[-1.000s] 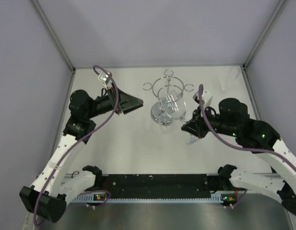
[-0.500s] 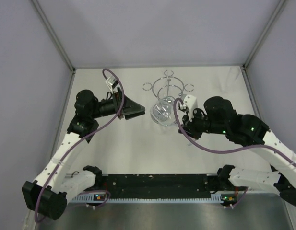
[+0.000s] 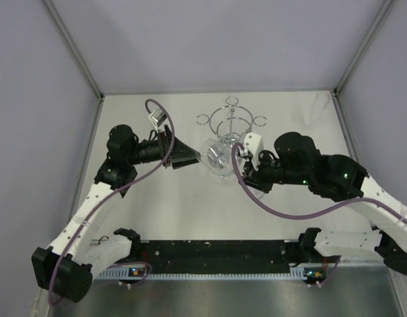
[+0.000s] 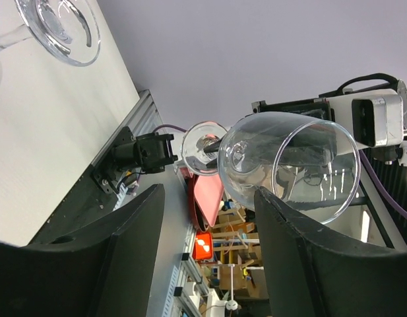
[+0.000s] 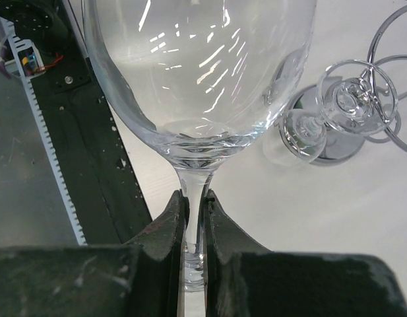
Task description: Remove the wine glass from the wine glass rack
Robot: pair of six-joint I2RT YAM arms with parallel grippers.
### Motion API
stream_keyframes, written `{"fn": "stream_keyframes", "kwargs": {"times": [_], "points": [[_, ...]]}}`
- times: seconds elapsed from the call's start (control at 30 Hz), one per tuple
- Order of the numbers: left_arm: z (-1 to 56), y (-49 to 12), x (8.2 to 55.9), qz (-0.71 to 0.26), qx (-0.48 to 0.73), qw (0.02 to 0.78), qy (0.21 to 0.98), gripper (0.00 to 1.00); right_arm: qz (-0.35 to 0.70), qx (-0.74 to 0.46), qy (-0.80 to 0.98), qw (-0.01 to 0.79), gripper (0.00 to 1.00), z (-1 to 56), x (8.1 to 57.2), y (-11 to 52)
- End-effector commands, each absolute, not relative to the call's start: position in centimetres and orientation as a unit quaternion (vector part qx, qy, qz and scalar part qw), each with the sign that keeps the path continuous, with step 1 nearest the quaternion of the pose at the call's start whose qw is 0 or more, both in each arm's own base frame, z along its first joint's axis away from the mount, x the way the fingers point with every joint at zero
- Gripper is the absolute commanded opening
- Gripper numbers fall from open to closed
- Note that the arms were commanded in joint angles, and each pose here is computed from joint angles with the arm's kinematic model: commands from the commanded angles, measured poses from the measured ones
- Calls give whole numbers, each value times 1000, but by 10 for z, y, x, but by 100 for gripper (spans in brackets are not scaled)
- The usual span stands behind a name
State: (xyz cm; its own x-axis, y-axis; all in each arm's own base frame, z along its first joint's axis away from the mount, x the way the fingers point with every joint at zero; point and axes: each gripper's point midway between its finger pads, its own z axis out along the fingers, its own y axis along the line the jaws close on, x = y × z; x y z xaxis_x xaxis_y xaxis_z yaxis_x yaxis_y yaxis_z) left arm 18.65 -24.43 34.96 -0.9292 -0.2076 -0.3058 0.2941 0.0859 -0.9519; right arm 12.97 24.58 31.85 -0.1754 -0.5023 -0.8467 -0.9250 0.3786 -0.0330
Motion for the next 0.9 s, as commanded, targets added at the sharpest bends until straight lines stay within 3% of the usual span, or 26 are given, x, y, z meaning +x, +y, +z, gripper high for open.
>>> {"fn": "stream_keyframes", "kwargs": {"times": [0.0,0.87], "points": [[356,-245,181,-679,62,198,704,63,259,-487,699,454,0,348,132,244],[364,-244,184,-668,70,219,708,61,245,-505,710,425,0,325,127,236]]}}
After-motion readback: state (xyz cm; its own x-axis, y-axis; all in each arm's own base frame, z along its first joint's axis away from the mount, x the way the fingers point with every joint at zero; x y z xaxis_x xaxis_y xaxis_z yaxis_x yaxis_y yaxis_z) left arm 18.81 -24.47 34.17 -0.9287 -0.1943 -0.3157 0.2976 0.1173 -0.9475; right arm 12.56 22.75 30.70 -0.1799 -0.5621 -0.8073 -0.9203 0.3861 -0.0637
